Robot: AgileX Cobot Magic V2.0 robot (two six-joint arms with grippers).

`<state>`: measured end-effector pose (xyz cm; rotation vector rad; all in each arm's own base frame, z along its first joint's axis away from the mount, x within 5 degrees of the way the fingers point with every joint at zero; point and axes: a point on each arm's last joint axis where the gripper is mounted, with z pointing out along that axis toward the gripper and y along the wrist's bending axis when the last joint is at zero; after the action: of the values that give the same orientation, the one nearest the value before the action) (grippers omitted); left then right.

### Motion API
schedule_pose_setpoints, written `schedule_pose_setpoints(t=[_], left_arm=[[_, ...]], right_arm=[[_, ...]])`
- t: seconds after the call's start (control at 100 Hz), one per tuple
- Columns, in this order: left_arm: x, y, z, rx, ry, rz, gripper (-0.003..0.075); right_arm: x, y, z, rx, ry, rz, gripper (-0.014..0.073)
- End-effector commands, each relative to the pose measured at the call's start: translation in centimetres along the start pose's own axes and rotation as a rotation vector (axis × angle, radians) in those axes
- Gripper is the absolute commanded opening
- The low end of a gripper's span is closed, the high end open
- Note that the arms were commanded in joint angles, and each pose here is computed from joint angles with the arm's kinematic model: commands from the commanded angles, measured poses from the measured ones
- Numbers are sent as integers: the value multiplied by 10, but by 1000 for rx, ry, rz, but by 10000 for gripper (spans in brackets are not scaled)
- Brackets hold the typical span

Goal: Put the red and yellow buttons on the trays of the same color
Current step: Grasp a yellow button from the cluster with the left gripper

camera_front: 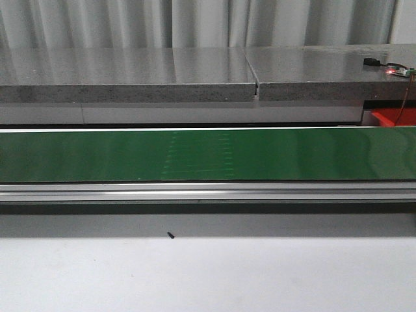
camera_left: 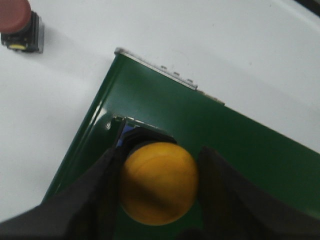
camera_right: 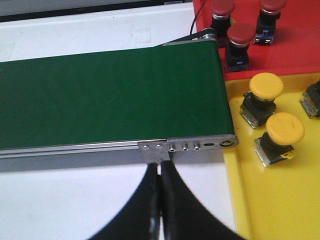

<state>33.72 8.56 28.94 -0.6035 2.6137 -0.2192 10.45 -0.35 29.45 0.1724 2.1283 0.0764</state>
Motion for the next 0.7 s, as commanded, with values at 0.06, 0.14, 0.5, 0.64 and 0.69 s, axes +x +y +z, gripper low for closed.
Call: schedule_pose_setpoints(t=[0.06, 0.14, 0.5, 0.64, 0.69], left_arm=[[3, -5, -12, 29, -62, -6, 177], [7, -3, -9, 25, -45, -10, 177], [8, -3, -7, 26, -35, 16, 513], [7, -4, -12, 29, -59, 18, 568], [6, -5, -16, 32, -73, 20, 568]], right_arm=[[-12, 2, -5, -8, -83, -9, -67], [-12, 2, -5, -8, -83, -9, -67], [-12, 2, -5, -8, -83, -9, -67], [-12, 2, -5, -8, -83, -9, -67], [-12, 2, -5, -8, -83, -9, -67]])
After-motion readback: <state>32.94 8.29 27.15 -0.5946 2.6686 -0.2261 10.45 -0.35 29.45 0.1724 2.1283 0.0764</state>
